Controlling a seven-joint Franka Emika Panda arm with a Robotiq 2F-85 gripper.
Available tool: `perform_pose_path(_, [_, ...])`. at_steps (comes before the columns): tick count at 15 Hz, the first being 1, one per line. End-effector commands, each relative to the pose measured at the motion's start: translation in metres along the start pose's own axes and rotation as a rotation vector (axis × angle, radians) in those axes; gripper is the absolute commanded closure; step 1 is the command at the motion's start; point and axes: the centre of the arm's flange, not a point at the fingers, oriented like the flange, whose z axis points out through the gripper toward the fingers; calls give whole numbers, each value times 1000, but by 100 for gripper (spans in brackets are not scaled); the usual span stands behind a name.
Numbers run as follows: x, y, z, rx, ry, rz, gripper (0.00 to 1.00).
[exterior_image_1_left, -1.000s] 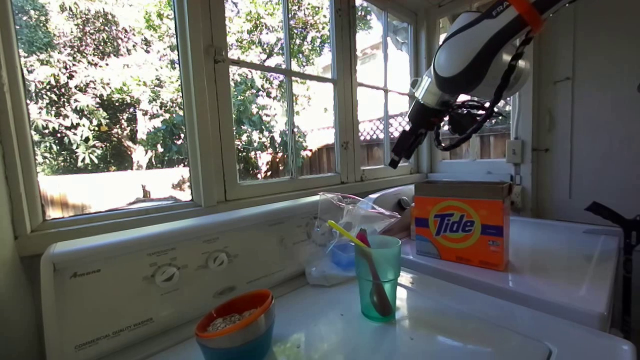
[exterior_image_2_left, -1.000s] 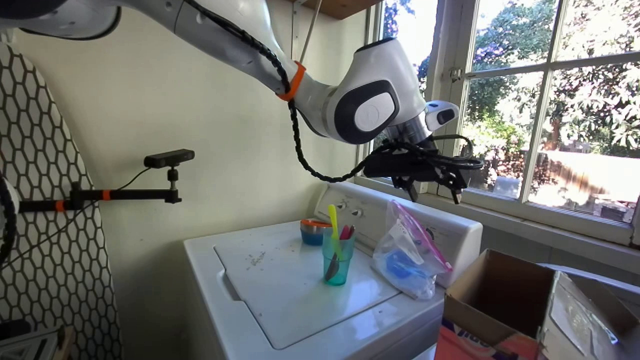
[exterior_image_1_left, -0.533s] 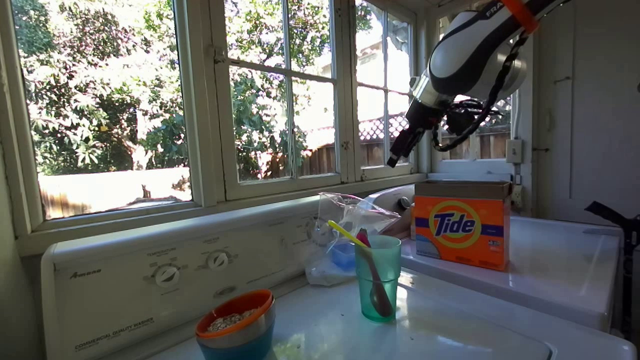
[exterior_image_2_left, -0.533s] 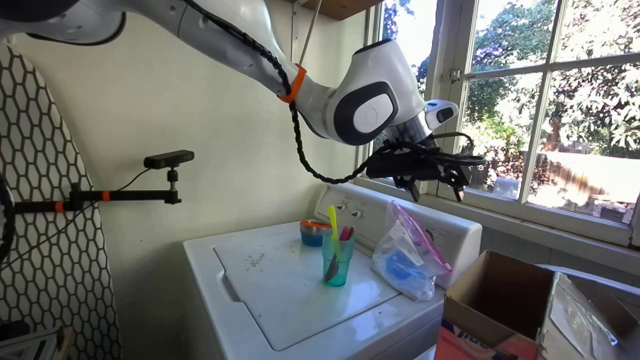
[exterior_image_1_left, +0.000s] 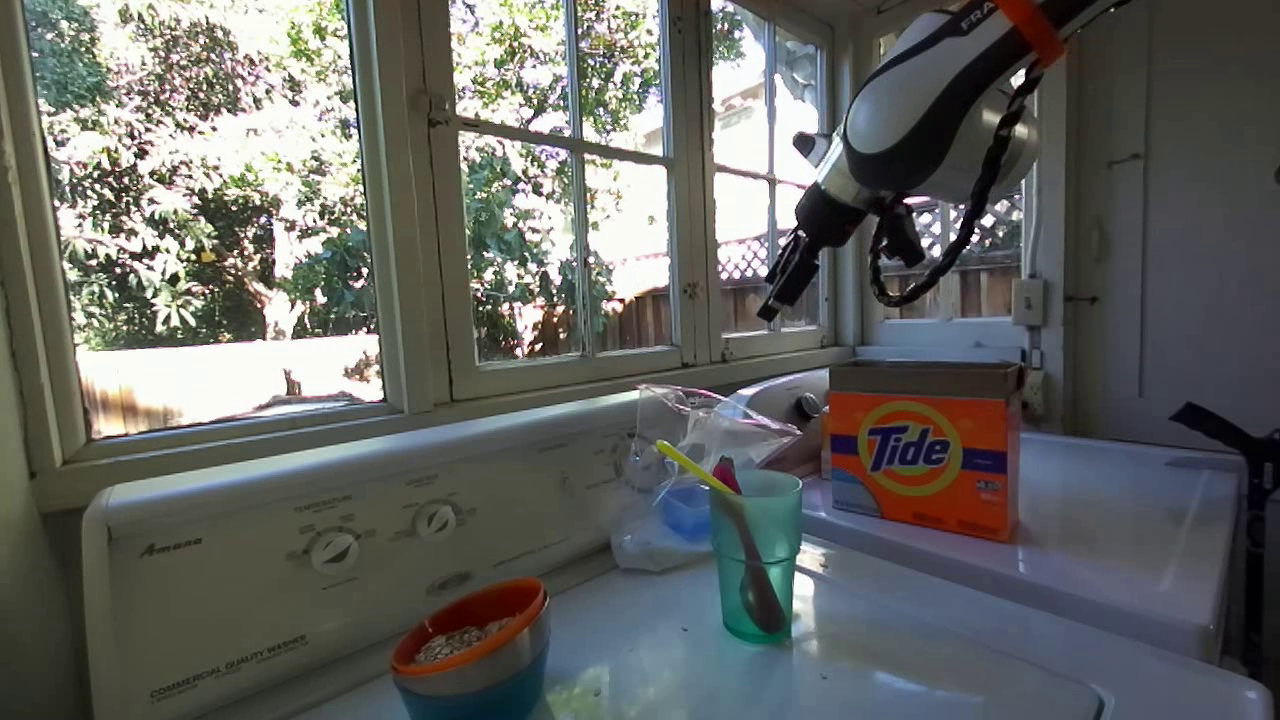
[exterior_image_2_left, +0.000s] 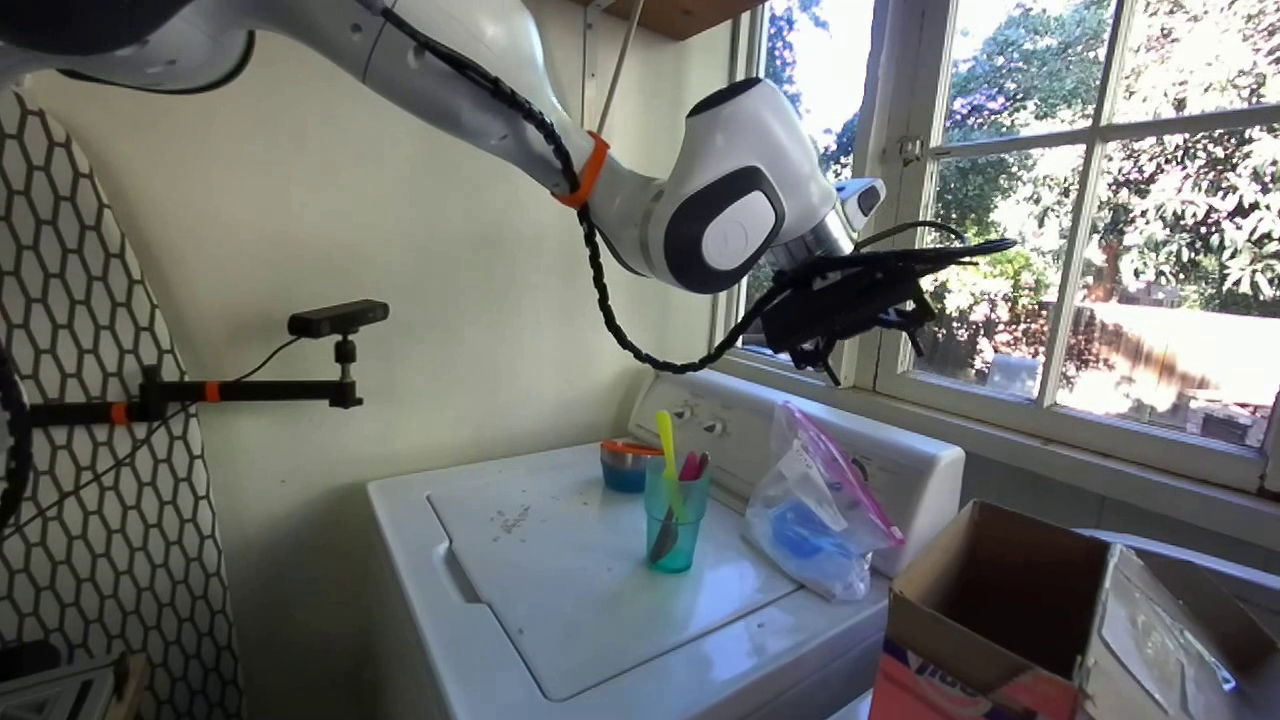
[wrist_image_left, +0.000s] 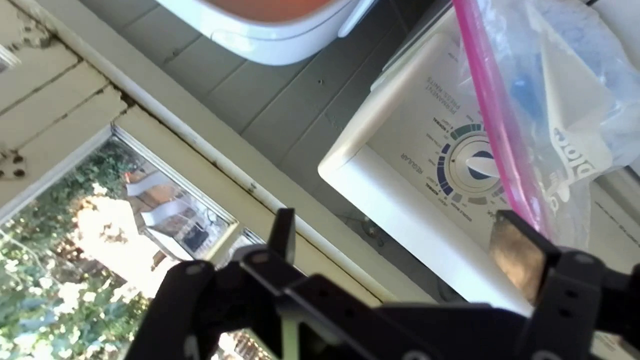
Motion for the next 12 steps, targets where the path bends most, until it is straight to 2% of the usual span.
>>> perform_pose_path(1, [-4,-8,9,28,88,-181,0])
perform_pose_path(3, [-3,-15,17,59,124,-261,0])
perform_pose_path(5, [-4,-12,20,43,76,-239,0])
perform_pose_path(6, [7,-18,16,54,81,-228,0])
perform_pose_path(9, [-3,-13,19,52,69,-221,0])
perform_pose_path(12, [9,-22,21,122,173,-375,0])
